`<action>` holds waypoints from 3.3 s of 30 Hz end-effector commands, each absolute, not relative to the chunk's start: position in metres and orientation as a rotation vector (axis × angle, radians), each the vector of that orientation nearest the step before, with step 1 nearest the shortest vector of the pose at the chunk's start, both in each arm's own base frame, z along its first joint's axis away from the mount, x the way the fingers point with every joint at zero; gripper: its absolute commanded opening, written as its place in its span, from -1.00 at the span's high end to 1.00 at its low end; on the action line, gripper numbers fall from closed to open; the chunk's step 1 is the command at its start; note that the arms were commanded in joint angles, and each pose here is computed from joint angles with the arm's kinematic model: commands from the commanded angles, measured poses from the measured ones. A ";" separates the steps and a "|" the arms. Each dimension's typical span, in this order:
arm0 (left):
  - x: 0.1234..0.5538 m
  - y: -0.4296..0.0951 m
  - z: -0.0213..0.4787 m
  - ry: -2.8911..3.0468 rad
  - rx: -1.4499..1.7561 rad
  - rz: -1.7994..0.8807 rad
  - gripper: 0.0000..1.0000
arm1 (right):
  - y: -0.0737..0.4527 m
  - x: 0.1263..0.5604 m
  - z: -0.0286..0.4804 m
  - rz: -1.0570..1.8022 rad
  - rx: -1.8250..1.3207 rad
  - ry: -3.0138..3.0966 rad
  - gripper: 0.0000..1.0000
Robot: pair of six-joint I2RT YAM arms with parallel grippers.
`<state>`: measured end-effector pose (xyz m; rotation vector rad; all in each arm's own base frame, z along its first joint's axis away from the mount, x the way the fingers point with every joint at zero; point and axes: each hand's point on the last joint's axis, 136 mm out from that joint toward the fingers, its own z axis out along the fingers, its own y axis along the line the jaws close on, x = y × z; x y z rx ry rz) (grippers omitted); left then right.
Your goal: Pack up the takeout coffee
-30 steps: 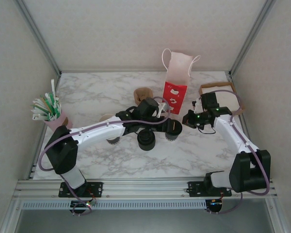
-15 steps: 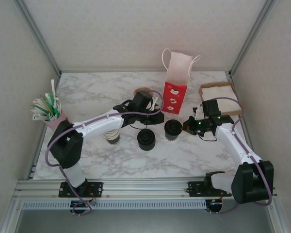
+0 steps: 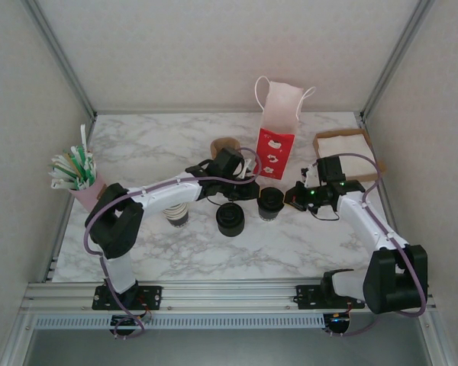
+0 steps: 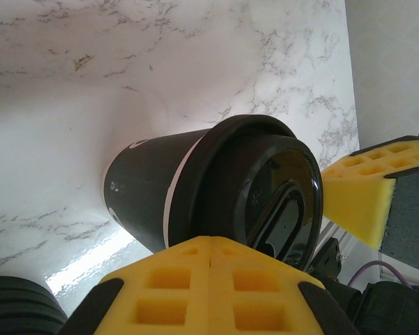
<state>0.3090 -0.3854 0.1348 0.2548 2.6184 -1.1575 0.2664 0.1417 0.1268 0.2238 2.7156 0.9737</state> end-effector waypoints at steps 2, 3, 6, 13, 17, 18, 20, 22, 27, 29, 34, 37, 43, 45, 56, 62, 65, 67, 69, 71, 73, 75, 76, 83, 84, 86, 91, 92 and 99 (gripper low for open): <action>0.314 -0.390 0.137 2.600 0.270 -1.185 0.97 | 0.143 0.264 0.117 0.991 0.234 2.741 1.00; 0.313 -0.389 0.135 2.604 0.269 -1.182 0.98 | 0.143 0.265 0.116 0.991 0.236 2.743 1.00; 0.311 -0.387 0.129 2.617 0.260 -1.175 0.98 | 0.143 0.265 0.113 0.986 0.237 2.750 1.00; 0.306 -0.383 0.117 2.642 0.237 -1.167 1.00 | 0.141 0.263 0.105 0.970 0.241 2.775 1.00; 0.303 -0.380 0.118 2.640 0.228 -1.168 1.00 | 0.142 0.264 0.106 0.983 0.242 2.774 1.00; 0.302 -0.379 0.121 2.636 0.226 -1.169 1.00 | 0.143 0.265 0.108 0.991 0.235 2.768 1.00; 0.300 -0.378 0.126 2.629 0.227 -1.166 1.00 | 0.146 0.265 0.113 1.010 0.223 2.757 1.00; 0.298 -0.377 0.132 2.619 0.227 -1.164 1.00 | 0.149 0.266 0.117 1.034 0.208 2.749 1.00; 0.290 -0.376 0.136 2.616 0.228 -1.168 0.99 | 0.152 0.271 0.120 1.040 0.192 2.746 1.00; 0.287 -0.376 0.137 2.616 0.227 -1.172 0.99 | 0.152 0.274 0.122 1.036 0.190 2.742 1.00; 0.281 -0.372 0.149 2.591 0.208 -1.183 0.94 | 0.151 0.281 0.129 1.014 0.177 2.731 1.00; 0.281 -0.368 0.156 2.576 0.195 -1.170 0.83 | 0.146 0.282 0.134 0.963 0.178 2.727 1.00; 0.288 -0.357 0.159 2.564 0.162 -1.152 0.75 | 0.138 0.277 0.142 0.896 0.186 2.717 1.00; 0.291 -0.356 0.157 2.566 0.156 -1.149 0.74 | 0.137 0.272 0.142 0.902 0.194 2.717 1.00; 0.311 -0.374 0.152 2.581 0.221 -1.153 0.75 | 0.154 0.247 0.134 1.031 0.186 2.737 1.00; 0.314 -0.379 0.142 2.599 0.228 -1.155 0.77 | 0.160 0.247 0.132 1.043 0.171 2.745 1.00; 0.312 -0.378 0.137 2.607 0.224 -1.156 0.77 | 0.162 0.248 0.128 1.042 0.170 2.754 1.00; 0.310 -0.377 0.134 2.612 0.220 -1.155 0.78 | 0.162 0.248 0.126 1.041 0.171 2.759 1.00; 0.308 -0.375 0.131 2.618 0.215 -1.158 0.78 | 0.162 0.250 0.124 1.037 0.175 2.762 1.00; 0.306 -0.374 0.129 2.621 0.211 -1.160 0.79 | 0.162 0.249 0.121 1.031 0.178 2.769 1.00; 0.303 -0.373 0.127 2.625 0.208 -1.161 0.79 | 0.161 0.249 0.117 1.018 0.184 2.778 1.00; 0.300 -0.372 0.125 2.627 0.202 -1.165 0.80 | 0.159 0.249 0.112 0.997 0.192 2.791 1.00; 0.299 -0.371 0.124 2.629 0.201 -1.165 0.79 | 0.158 0.249 0.109 0.991 0.196 2.799 1.00; 0.292 -0.371 0.122 2.634 0.196 -1.171 0.81 | 0.156 0.245 0.100 0.976 0.210 2.825 1.00; 0.292 -0.371 0.123 2.632 0.195 -1.173 0.80 | 0.156 0.246 0.103 0.980 0.206 2.819 1.00; 0.293 -0.370 0.128 2.622 0.193 -1.170 0.80 | 0.157 0.247 0.110 0.986 0.197 2.804 1.00; 0.303 -0.366 0.146 2.586 0.187 -1.137 0.75 | 0.157 0.252 0.140 0.984 0.166 2.732 1.00; 0.306 -0.364 0.151 2.576 0.183 -1.134 0.74 | 0.157 0.254 0.146 0.980 0.159 2.716 0.98; 0.322 -0.359 0.183 2.517 0.188 -1.112 0.52 | 0.149 0.261 0.164 0.907 0.155 2.657 0.53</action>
